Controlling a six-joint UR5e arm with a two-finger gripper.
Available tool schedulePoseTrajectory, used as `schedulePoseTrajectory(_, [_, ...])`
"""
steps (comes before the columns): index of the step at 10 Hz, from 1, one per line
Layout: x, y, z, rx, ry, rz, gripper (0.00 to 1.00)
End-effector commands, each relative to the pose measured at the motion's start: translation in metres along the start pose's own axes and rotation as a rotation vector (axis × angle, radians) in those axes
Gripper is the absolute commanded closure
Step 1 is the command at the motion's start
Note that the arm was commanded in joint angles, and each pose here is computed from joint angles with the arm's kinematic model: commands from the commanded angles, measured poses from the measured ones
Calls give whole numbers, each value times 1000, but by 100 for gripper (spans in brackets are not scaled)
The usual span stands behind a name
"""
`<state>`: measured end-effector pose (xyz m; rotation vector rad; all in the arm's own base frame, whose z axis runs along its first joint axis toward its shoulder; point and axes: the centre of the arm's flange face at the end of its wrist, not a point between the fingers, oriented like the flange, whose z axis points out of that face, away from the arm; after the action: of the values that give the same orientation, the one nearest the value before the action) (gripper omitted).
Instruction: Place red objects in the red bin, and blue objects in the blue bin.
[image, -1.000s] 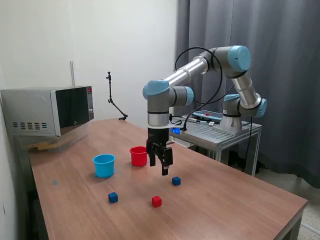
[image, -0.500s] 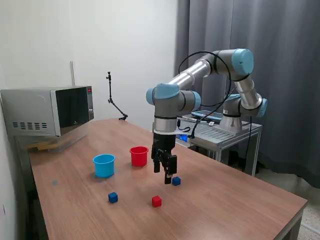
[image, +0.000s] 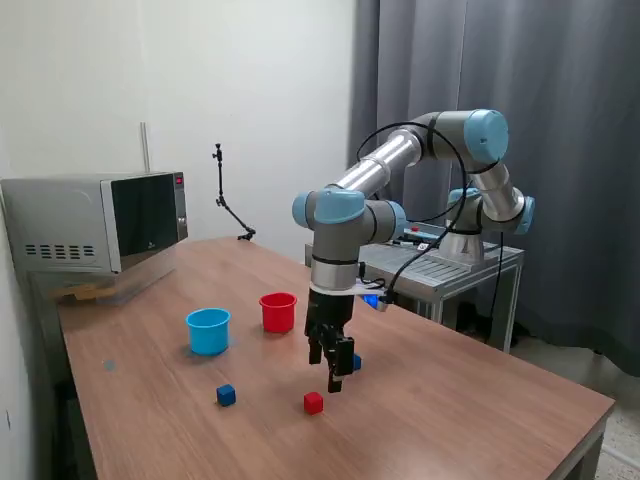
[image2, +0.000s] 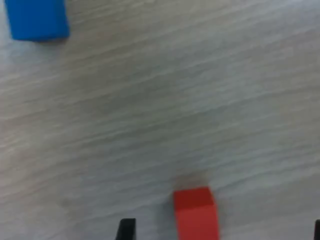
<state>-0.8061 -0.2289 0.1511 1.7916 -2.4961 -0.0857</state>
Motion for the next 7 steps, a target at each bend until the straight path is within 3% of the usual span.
schedulePoseTrajectory(1, [19, -13, 11, 17, 14, -88, 0])
schedulePoseTrajectory(3, [15, -17, 19, 38, 12, -141, 0])
schedulePoseTrajectory(7, [8, -13, 22, 44, 9, -136, 0])
